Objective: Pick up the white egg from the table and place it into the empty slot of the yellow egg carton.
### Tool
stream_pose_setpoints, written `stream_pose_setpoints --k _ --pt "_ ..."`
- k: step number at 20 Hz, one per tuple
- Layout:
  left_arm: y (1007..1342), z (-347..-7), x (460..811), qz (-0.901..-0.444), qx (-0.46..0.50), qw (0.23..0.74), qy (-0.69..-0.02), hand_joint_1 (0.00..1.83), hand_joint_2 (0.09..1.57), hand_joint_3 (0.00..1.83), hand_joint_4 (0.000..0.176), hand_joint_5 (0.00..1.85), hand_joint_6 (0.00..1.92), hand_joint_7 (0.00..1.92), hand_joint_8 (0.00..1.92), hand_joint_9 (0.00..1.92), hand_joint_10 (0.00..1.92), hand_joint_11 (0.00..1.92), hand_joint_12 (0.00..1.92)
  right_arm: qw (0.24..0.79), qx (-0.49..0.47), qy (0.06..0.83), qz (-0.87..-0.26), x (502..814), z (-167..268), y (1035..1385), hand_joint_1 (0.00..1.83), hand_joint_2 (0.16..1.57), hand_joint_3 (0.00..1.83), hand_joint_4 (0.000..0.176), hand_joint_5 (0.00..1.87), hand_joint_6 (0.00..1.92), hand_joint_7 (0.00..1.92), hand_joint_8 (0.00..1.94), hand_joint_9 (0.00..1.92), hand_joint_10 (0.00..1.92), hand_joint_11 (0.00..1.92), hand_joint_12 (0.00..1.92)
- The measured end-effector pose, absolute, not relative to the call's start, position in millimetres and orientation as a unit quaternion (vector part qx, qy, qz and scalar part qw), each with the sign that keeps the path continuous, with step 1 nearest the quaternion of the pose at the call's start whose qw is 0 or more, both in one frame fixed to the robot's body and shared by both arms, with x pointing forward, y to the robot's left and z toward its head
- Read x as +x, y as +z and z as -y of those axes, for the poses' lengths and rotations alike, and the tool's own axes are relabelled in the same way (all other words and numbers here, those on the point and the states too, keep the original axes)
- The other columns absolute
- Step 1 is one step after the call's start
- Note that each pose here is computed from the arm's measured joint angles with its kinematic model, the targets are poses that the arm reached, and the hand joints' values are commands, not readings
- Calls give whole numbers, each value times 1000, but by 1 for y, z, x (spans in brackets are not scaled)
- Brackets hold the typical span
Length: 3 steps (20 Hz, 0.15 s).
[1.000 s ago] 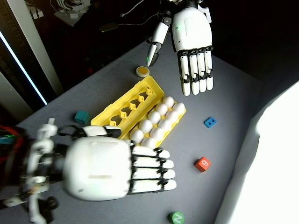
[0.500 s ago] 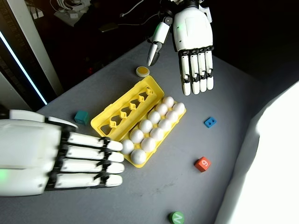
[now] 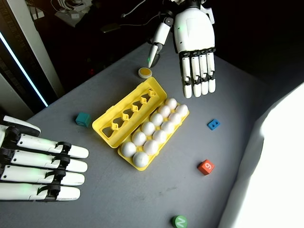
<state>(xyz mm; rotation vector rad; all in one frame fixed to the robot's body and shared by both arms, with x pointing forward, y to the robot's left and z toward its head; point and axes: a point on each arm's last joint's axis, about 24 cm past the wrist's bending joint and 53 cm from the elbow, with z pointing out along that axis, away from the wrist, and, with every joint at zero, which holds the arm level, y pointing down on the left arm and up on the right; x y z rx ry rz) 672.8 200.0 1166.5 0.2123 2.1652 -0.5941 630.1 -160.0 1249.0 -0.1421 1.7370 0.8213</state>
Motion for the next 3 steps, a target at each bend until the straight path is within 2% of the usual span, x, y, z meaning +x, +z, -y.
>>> stream_pose_setpoints --k 3 --pt "1166 -199 672 -868 86 427 -240 0 1130 0 0 18 1 16 3 7 1 5 3 572 -63 357 -735 628 156 1252 0 1571 125 0 166 0 128 1 84 3 0 161"
